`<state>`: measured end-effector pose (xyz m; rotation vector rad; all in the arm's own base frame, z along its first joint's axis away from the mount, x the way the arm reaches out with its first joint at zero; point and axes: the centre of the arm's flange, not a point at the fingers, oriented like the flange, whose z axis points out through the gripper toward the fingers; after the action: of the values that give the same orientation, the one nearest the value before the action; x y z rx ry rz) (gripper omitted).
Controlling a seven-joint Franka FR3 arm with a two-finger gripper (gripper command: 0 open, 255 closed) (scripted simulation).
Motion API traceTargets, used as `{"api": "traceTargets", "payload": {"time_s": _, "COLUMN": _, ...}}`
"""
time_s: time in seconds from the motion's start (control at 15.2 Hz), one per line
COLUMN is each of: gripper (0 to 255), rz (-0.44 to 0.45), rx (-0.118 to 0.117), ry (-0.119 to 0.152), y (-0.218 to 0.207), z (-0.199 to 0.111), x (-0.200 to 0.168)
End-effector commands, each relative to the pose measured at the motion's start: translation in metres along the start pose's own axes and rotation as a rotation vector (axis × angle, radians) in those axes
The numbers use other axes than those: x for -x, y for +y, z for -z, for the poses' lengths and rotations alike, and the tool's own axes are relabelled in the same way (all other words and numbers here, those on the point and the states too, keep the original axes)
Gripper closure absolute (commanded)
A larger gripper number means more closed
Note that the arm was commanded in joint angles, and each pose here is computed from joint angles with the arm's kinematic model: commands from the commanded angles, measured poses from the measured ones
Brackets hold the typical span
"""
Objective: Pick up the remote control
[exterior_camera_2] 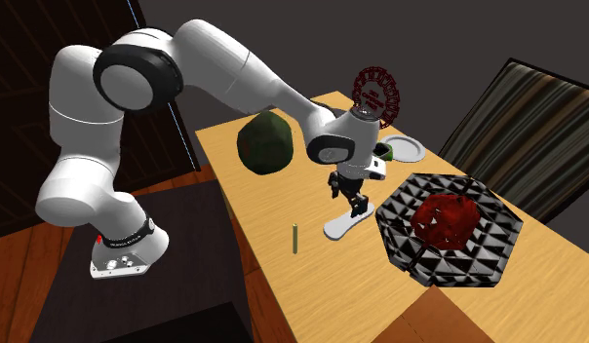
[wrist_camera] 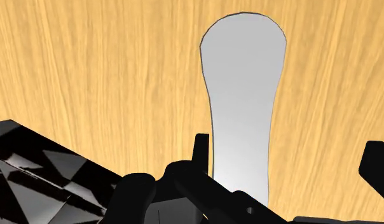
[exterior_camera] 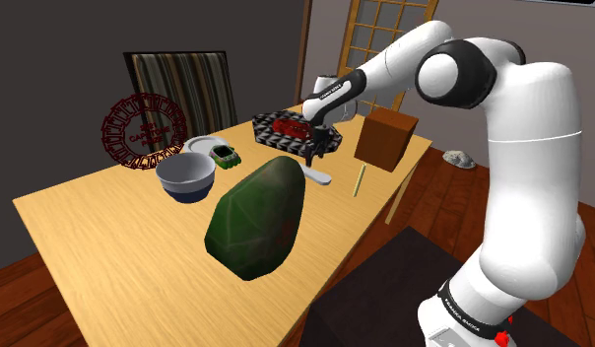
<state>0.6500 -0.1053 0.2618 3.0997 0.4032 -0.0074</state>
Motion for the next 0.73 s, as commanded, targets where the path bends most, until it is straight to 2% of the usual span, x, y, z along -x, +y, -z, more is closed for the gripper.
{"api": "traceTargets", "payload": {"time_s": 0.0, "gripper": 0, "rz": 0.016, "rx": 0.003, "ry": -0.002, "y": 0.007, "z": -0.020, "x": -0.015}}
{"api": "traceTargets", "payload": {"time_s": 0.13, "gripper": 0, "rz": 0.028, "rx": 0.005, "ry": -0.003, "y": 0.013, "z": -0.035, "x": -0.029}}
{"api": "traceTargets", "payload": {"time_s": 0.66, "gripper": 0, "rz": 0.028, "rx": 0.005, "ry": -0.003, "y": 0.013, "z": -0.075, "x": -0.029}}
